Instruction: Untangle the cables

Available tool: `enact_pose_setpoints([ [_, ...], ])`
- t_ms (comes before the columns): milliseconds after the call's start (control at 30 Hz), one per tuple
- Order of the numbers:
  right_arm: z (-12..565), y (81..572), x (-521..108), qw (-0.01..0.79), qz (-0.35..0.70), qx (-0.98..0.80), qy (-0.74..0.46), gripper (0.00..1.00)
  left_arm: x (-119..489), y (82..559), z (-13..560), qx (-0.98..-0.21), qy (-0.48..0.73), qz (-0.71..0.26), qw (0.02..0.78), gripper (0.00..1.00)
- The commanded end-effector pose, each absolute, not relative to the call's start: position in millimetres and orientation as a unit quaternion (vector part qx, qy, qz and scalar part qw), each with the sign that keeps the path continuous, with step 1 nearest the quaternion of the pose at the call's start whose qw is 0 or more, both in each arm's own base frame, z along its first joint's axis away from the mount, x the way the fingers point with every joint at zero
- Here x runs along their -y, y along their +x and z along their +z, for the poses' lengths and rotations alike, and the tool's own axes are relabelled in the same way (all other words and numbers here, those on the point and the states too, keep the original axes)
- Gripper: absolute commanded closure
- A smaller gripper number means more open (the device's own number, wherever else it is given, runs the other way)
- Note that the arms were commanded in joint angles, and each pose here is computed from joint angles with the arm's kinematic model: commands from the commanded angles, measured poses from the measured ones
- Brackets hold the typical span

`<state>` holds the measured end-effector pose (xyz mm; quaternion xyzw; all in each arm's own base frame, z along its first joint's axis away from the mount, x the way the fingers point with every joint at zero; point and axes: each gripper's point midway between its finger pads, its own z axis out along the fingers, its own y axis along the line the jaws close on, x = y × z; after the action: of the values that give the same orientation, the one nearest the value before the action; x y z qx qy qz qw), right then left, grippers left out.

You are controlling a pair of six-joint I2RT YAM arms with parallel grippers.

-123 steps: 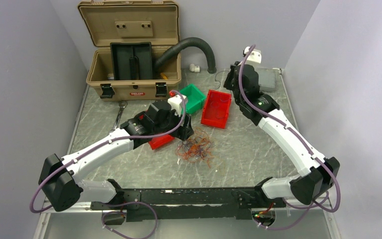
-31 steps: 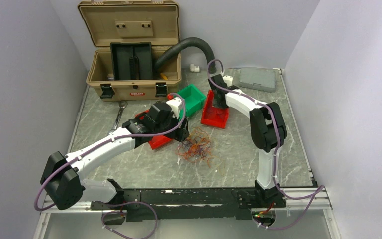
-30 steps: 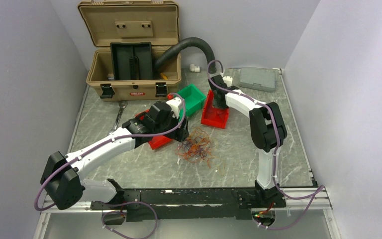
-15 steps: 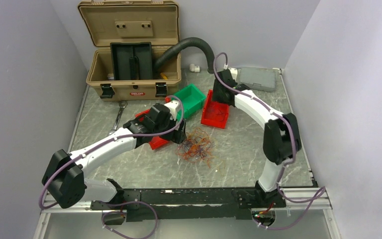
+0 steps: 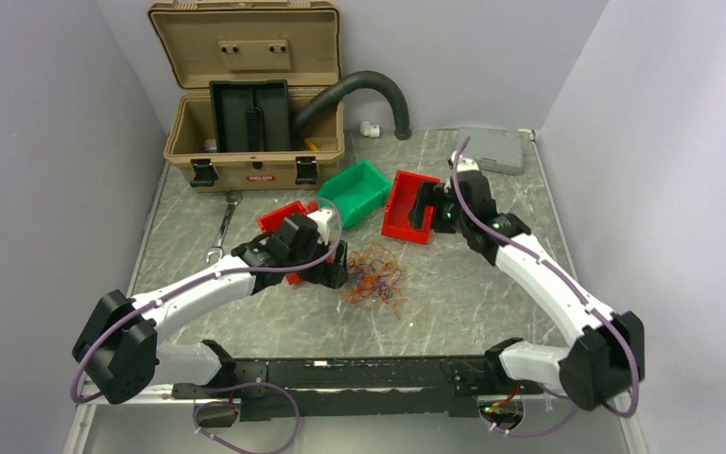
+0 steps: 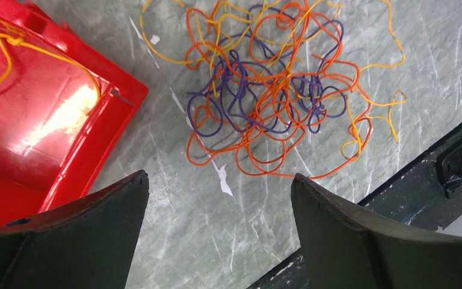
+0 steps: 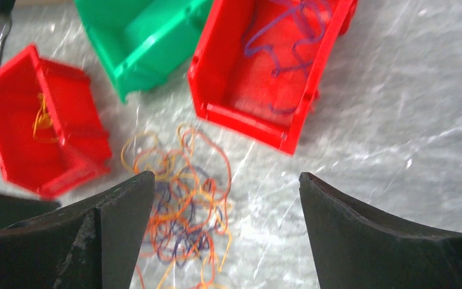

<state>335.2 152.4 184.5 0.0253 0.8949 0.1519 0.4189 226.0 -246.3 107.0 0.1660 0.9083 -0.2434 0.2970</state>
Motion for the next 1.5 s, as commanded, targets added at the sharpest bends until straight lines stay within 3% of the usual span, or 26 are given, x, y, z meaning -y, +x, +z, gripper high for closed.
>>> enact_pose_setpoints([
  [0,177,298,-175,0.408,0.242,-0.88,-0.012,0.07,258,224,114,-0.894,0.158,-0.286,0.307,0.1],
  [267,124,246,-185,0.352,0.299,-0.887,-0.024,0.07,267,221,101,-0.897,0.159,-0.297,0.286,0.1],
  [500,110,234,-199,0.336,0.329,-0.881,-0.041,0.1,272,216,96,-0.897,0.156,-0.311,0.273,0.1],
  [1100,76,225,-219,0.309,0.319,-0.896,-0.017,0.34,274,209,82,-0.902,0.171,-0.312,0.245,0.1],
  [1300,68,226,-223,0.3,0.31,-0.902,-0.024,0.53,274,210,82,-0.901,0.168,-0.312,0.249,0.1],
  [1467,69,232,-220,0.306,0.291,-0.906,-0.019,0.92,275,211,82,-0.901,0.166,-0.313,0.251,0.1],
])
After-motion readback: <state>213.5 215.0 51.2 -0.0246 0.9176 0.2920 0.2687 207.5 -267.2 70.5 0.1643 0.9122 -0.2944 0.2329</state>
